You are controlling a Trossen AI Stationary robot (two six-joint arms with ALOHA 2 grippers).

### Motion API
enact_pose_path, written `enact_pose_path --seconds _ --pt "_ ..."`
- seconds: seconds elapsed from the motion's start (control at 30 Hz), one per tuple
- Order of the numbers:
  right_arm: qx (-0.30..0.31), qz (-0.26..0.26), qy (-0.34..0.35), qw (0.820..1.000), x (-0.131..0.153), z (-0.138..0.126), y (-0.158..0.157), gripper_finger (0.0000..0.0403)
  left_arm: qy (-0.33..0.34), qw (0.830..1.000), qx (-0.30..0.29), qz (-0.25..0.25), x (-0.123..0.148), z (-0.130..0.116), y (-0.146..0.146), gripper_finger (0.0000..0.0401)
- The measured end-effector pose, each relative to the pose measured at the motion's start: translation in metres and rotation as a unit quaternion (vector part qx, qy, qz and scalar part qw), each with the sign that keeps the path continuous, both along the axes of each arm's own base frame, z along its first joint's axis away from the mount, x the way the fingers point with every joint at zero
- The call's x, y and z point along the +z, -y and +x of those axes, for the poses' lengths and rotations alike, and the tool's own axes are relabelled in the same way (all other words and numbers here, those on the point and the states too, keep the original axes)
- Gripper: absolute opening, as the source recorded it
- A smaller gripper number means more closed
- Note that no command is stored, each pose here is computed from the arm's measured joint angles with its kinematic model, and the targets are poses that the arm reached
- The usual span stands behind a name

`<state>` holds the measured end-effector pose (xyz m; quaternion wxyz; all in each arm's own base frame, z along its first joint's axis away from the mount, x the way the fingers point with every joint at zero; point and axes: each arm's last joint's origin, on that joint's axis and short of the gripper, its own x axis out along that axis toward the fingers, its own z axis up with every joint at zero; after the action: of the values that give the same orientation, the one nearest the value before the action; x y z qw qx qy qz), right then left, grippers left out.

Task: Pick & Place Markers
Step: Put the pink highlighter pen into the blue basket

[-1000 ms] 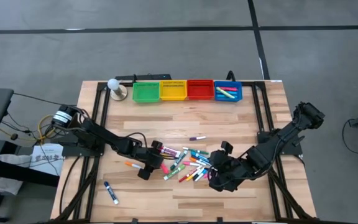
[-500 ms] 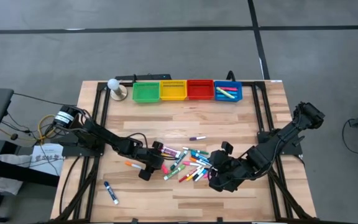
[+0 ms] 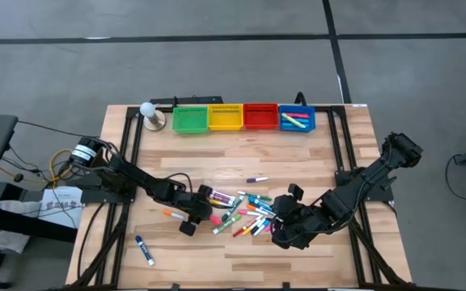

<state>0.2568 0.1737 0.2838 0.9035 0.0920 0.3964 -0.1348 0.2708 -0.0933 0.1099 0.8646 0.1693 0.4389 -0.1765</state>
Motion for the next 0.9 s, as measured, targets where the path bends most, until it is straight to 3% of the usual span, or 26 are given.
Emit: enact_pose_path --seconds 0.23,0.53,0.9 --pt "-0.002 0.003 0.003 1.000 0.000 0.000 0.000 0.0182 0.001 1.000 0.001 -0.014 0.000 0.000 0.001 0.0075" --pt "-0.003 0.004 0.003 1.000 0.000 0.000 0.000 0.0182 0.004 0.999 0.024 -0.032 0.004 0.000 0.001 0.0080" --pt "-0.009 -0.004 0.010 1.000 0.001 0.001 0.000 0.0182 0.076 0.996 0.035 -0.041 0.040 -0.003 -0.002 0.0079"
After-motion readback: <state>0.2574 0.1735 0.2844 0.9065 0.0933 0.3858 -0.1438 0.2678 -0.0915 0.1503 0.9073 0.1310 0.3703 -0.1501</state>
